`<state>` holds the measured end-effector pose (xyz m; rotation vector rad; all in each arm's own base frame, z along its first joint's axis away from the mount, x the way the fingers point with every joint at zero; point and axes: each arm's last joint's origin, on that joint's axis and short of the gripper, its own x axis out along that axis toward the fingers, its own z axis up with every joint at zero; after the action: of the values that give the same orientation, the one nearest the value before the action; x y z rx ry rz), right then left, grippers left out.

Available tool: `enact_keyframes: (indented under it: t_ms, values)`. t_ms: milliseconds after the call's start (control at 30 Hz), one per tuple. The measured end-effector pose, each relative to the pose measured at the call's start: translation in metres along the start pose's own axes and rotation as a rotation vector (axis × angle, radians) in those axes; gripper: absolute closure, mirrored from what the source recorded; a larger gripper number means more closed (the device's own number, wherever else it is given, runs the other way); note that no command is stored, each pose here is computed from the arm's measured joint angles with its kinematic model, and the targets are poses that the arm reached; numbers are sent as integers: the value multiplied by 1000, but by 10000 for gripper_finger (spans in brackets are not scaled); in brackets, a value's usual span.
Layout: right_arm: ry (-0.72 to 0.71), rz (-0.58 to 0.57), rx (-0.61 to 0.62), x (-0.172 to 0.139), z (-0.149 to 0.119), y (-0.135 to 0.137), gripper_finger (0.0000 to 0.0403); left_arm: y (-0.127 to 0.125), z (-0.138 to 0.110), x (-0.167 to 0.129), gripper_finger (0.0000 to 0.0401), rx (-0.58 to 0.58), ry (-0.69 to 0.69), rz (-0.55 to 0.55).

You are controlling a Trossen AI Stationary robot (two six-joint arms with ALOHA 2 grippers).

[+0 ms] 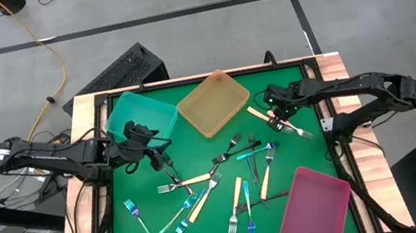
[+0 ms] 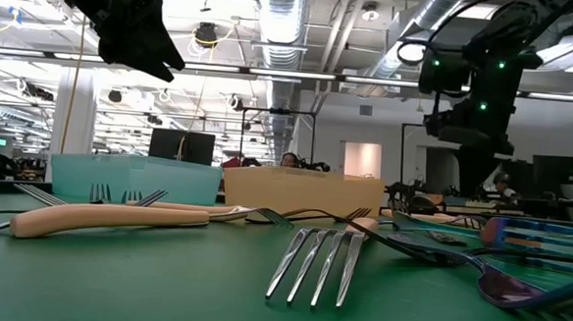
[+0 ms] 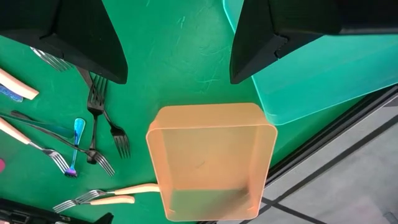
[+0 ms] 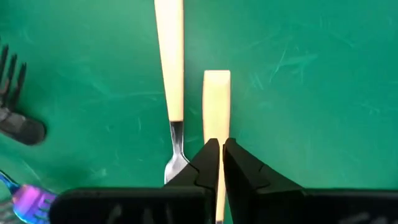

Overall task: Sort silverware by color (type)
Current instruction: Put the yellow fork into the pink bin

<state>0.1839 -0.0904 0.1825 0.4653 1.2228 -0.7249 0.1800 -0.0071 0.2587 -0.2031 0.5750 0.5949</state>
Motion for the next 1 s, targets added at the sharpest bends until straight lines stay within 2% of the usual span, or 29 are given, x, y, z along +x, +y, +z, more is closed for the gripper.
enact_keyframes:
  t_ms: [133,400,533,700,1000]
  values:
    - [24,-5,-27,3,-4,-1,325,0,0,0,134,0,1,-2]
    - [78,-11,-38,9,-14,-3,210,0,0,0,134,-4,0,-3]
    - [106,-11,-41,16,-22,-4,174,0,0,0,134,-4,0,-3]
    - [113,-14,-16,18,-25,-5,170,0,0,0,134,-8,-1,-3]
    - [125,-24,80,18,-26,-5,196,0,0,0,134,-21,-1,-3]
